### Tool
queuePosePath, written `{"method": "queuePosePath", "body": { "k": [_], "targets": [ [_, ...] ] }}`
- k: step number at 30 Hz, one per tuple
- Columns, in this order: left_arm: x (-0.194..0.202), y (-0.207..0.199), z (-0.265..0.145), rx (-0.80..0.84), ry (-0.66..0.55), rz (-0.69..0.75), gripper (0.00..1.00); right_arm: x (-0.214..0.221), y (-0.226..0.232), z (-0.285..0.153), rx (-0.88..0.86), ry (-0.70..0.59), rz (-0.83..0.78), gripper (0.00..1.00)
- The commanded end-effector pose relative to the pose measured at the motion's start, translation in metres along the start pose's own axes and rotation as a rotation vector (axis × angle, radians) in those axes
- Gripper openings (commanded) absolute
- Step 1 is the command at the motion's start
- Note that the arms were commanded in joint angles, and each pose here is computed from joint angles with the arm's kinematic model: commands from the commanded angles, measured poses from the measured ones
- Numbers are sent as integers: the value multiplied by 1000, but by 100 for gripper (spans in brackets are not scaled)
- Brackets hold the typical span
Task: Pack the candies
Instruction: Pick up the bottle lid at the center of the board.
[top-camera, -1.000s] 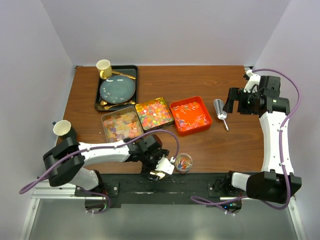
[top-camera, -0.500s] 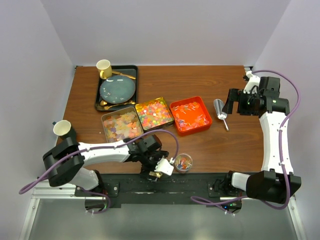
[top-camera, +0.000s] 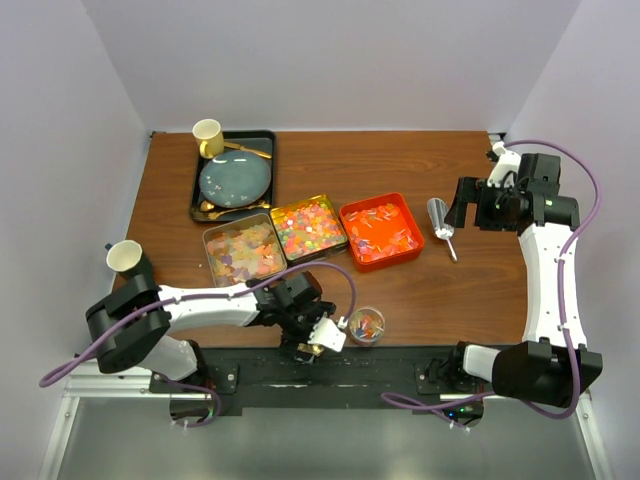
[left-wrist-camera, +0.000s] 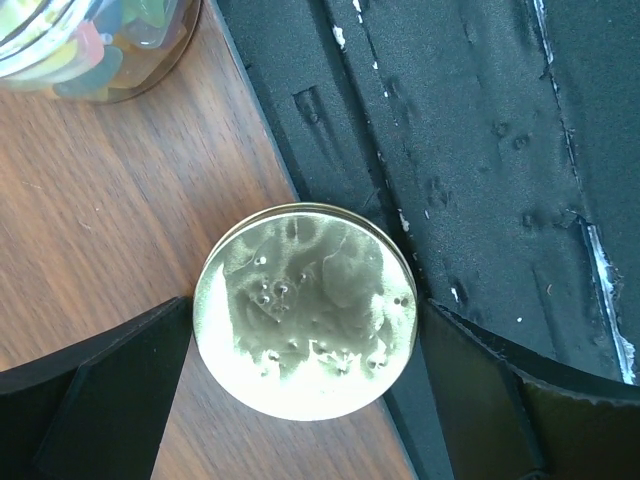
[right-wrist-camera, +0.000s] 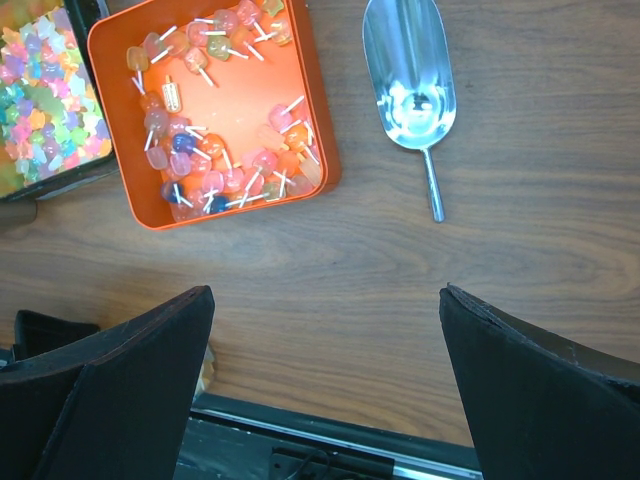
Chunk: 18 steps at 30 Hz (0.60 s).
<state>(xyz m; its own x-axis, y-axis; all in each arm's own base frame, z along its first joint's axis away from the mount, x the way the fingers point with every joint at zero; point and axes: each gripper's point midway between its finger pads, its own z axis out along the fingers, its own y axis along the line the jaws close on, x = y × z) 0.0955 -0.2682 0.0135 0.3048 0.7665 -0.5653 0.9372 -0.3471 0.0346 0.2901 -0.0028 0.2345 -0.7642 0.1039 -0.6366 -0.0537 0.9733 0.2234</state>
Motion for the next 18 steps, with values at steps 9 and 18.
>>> {"method": "queuePosePath", "body": {
  "k": [9,18],
  "targets": [
    [-37,31,-13,-78,-55,45,94,-2,3,0,-27,-1,7,99],
    [-91,75,-31,-140,-119,95,92,-3,2,0,-25,-6,14,99]
  ]
}}
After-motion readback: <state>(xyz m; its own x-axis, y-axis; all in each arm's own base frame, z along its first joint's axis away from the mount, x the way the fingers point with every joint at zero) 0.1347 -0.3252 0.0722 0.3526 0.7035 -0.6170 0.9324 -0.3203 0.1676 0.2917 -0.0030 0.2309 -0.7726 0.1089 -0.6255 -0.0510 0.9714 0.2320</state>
